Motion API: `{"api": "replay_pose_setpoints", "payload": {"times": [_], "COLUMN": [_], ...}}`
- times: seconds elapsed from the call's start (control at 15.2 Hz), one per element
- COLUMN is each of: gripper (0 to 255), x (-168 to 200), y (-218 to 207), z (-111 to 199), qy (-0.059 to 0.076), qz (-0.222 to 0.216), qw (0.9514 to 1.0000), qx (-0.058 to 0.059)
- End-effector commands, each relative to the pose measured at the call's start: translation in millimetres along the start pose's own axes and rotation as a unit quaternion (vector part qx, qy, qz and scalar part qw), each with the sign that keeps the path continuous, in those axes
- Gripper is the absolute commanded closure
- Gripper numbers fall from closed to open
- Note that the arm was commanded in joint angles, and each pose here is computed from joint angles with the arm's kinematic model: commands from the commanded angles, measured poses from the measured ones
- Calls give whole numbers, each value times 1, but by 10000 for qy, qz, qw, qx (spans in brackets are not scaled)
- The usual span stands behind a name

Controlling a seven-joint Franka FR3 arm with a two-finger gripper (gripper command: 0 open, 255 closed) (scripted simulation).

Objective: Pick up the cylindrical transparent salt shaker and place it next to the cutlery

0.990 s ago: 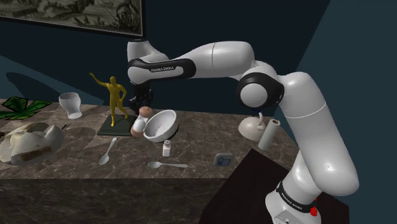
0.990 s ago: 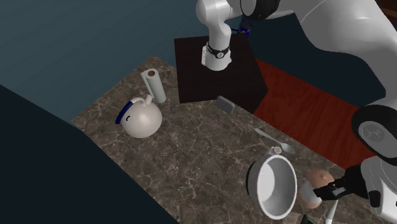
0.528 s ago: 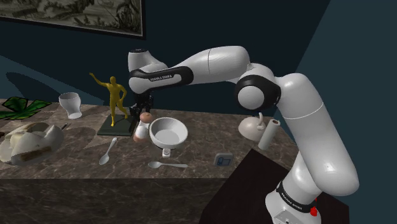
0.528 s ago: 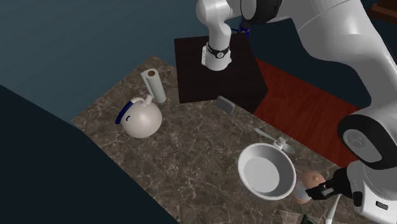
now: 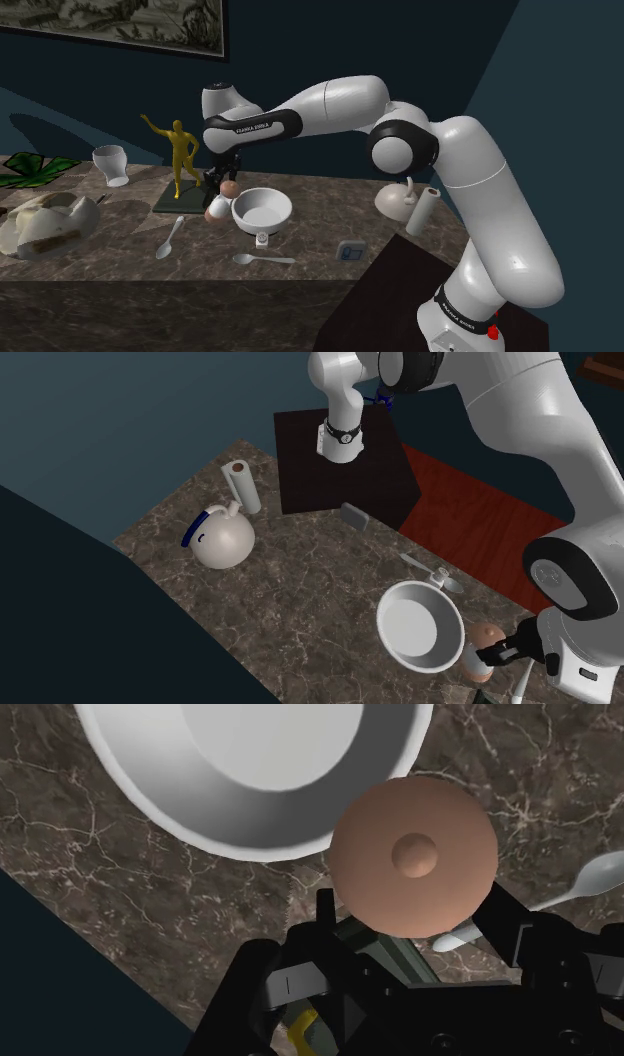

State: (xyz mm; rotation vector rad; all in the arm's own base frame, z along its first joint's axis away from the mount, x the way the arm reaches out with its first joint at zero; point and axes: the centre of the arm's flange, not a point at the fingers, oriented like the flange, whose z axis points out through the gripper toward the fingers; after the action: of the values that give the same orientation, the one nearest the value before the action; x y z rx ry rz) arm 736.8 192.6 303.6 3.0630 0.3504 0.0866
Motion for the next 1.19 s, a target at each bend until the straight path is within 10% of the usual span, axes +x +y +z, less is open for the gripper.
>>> {"api": "replay_pose_setpoints", "payload": {"times": [0.0,0.07,1.12], "gripper": [255,0,0], "x": [0,0,0], "y": [0,0,0], "z": [0,0,-50], "qy": [0,0,0], "qz": [1,1,1], "qw": [10000,10000,10000], "qx": [-1,-1,-1]}}
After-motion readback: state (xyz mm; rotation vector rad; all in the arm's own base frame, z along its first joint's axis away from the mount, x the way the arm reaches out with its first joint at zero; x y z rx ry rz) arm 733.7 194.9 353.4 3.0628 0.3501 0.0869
